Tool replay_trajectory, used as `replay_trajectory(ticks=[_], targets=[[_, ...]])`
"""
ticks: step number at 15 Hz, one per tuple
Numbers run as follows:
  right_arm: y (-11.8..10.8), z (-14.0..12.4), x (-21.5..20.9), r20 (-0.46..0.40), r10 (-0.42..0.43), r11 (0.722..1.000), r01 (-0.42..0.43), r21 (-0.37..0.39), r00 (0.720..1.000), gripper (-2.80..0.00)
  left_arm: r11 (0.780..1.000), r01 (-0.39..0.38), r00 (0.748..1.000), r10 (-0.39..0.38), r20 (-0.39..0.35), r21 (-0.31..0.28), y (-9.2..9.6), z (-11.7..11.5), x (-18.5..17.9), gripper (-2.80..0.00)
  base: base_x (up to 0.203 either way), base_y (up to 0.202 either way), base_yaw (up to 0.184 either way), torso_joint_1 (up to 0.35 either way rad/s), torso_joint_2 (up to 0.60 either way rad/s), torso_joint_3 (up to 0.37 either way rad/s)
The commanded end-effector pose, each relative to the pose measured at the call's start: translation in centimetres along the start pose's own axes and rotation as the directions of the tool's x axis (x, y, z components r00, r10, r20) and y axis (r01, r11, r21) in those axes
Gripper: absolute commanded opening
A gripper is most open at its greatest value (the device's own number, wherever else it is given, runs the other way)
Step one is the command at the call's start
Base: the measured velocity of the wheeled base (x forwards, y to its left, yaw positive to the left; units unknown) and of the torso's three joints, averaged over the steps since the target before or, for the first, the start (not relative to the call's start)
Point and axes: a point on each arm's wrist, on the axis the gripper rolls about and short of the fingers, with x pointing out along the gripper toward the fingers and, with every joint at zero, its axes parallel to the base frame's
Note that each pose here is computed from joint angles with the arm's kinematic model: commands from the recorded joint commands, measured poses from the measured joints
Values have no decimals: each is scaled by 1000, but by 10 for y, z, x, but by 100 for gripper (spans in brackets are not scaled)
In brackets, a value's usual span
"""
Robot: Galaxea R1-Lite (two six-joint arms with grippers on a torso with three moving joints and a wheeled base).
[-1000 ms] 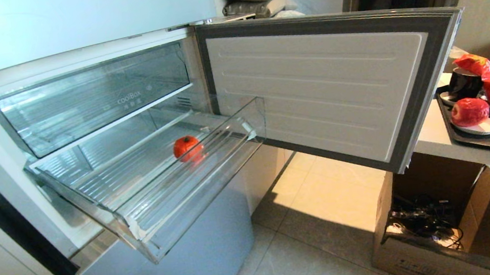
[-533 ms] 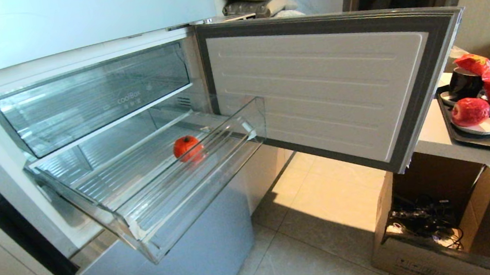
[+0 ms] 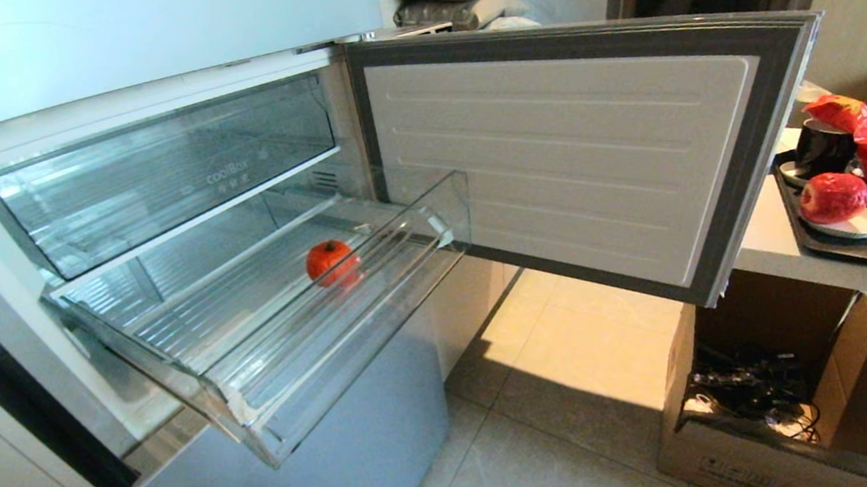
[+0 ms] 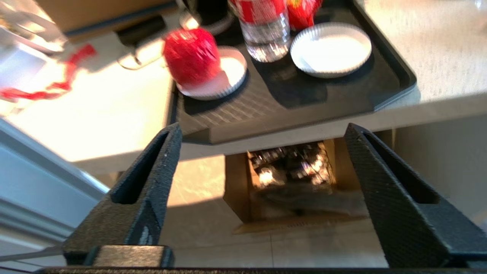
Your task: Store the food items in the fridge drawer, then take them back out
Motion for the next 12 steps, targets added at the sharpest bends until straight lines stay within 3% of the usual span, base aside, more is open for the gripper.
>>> replay_trajectory(ticks=[1,4,8,9,12], targets=[[-12,-6,7,-22,-58,998,58,2,998,0,1000,-1,1000,1,0,0,0,0,0,-280,0,0,0,0,0,0],[-19,-9,25,-50,-92,996,92,-3,994,0,1000,-1,1000,1,0,0,0,0,0,-280,0,0,0,0,0,0],[-17,1,75,-26,-89,996,89,-19,996,0,1000,-1,1000,1,0,0,0,0,0,-280,0,0,0,0,0,0],[-15,4,89,-19,-67,997,67,-26,998,0,1000,-1,1000,1,0,0,0,0,0,-280,0,0,0,0,0,0],[-3,17,121,3,101,994,-100,-46,995,0,1000,-1,1000,1,0,0,0,0,0,-280,0,0,0,0,0,0]])
